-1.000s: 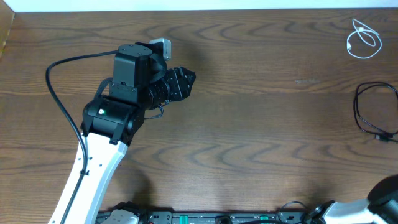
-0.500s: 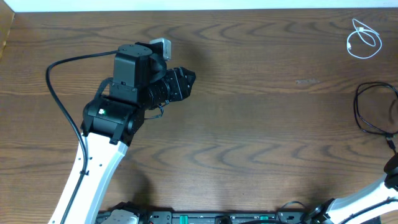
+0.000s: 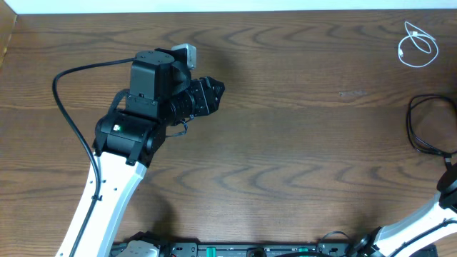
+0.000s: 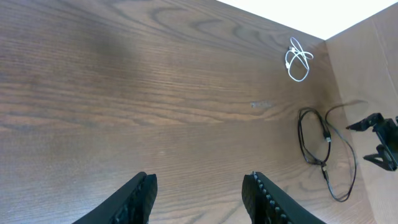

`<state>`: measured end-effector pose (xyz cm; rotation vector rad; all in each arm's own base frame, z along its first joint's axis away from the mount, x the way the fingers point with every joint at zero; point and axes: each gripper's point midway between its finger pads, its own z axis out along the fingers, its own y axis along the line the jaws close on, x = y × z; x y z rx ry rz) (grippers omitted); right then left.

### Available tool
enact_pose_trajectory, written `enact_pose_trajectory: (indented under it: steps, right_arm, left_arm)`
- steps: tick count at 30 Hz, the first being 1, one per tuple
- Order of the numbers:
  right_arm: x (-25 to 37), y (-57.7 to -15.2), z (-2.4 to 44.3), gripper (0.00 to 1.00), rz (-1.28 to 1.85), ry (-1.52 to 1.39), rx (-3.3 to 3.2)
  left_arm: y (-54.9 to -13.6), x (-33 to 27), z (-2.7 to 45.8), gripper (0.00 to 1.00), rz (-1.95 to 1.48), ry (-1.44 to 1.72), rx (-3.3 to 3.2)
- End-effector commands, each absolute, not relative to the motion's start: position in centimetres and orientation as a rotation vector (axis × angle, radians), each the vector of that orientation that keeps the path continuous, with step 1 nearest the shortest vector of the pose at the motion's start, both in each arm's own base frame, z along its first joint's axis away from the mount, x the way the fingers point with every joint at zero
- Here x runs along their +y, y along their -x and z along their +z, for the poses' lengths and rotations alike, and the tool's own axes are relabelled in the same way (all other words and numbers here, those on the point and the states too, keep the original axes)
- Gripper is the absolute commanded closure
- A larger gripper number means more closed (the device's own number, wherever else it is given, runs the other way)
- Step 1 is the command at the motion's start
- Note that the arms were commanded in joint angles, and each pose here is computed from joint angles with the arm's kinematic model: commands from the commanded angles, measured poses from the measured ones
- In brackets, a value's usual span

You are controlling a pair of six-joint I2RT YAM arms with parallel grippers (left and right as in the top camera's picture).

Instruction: Untangle cables

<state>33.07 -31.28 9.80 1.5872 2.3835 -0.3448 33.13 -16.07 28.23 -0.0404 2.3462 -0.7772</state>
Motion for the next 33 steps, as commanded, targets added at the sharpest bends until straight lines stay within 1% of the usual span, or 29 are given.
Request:
enact_pose_trajectory:
  steps: [1, 4, 7, 9, 10, 12, 13, 14, 15, 17, 18, 22, 24, 26, 29, 31, 33]
  right_arm:
    - [-32.5, -30.7, 10.0, 0.01, -0.669, -1.423, 2.554]
    - [-31.9, -29.6, 9.1, 0.01, -0.68, -1.405, 2.647]
    - [-30.3, -30.2, 8.4, 0.01, -0.546, -1.372, 2.712]
    - [-28.8, -31.4, 8.4, 0.01, -0.39, -1.349, 2.729]
    - [-28.0, -32.2, 8.5, 0.01, -0.302, -1.334, 2.725]
    - [-25.4, -35.5, 9.8, 0.01, -0.028, -1.227, 2.704]
    - [-23.9, -36.9, 11.2, 0.02, 0.082, -1.181, 2.684]
    - [-22.5, -37.9, 12.4, 0.03, 0.177, -1.139, 2.668]
    - [-19.5, -39.6, 14.8, 0.03, 0.355, -1.007, 2.642]
    - [-15.3, -41.0, 18.3, 0.02, 0.535, -0.786, 2.613]
    - [-12.9, -40.9, 20.5, 0.01, 0.554, -0.672, 2.61]
    - [-7.4, -39.6, 25.6, 0.01, 0.53, -0.414, 2.586]
    - [-4.8, -38.3, 27.8, 0.01, 0.528, -0.309, 2.574]
    - [-0.5, -35.6, 31.0, 0.01, 0.527, -0.158, 2.548]
    - [2.8, -33.2, 32.8, 0.01, 0.549, -0.043, 2.539]
    - [5.2, -30.6, 33.6, 0.01, 0.577, 0.039, 2.554]
    - [6.4, -29.2, 34.3, 0.01, 0.589, 0.09, 2.549]
  left_arm:
    - [-33.4, -15.8, 28.0, 0.5, -0.764, 0.052, 2.348]
    - [-33.4, -15.8, 28.0, 0.5, -0.758, 0.038, 2.347]
    - [-33.4, -15.8, 27.9, 0.5, -0.75, 0.022, 2.346]
    - [-33.4, -15.8, 27.9, 0.5, -0.749, 0.023, 2.349]
    - [-33.4, -15.8, 27.8, 0.45, -0.749, 0.023, 2.35]
    - [-33.4, -15.8, 27.5, 0.36, -0.748, 0.025, 2.36]
    - [-33.3, -15.8, 27.3, 0.21, -0.745, 0.029, 2.374]
    - [-33.2, -15.8, 27.0, 0.2, -0.743, 0.031, 2.385]
    - [-33.0, -15.7, 26.8, 0.06, -0.74, 0.034, 2.399]
    - [-32.7, -15.3, 26.3, 0.05, -0.717, 0.05, 2.424]
    - [-32.6, -15.2, 26.1, 0.05, -0.705, 0.056, 2.434]
    - [-32.6, -15.2, 26.1, 0.05, -0.705, 0.056, 2.434]
    - [-32.6, -15.2, 26.1, 0.05, -0.705, 0.056, 2.434]
    - [-32.6, -15.2, 26.1, 0.05, -0.706, 0.056, 2.434]
    - [-32.6, -15.2, 26.1, 0.04, -0.705, 0.056, 2.434]
    - [-32.6, -15.2, 26.1, 0.04, -0.705, 0.056, 2.434]
    - [-32.6, -15.2, 26.1, 0.04, -0.706, 0.056, 2.434]
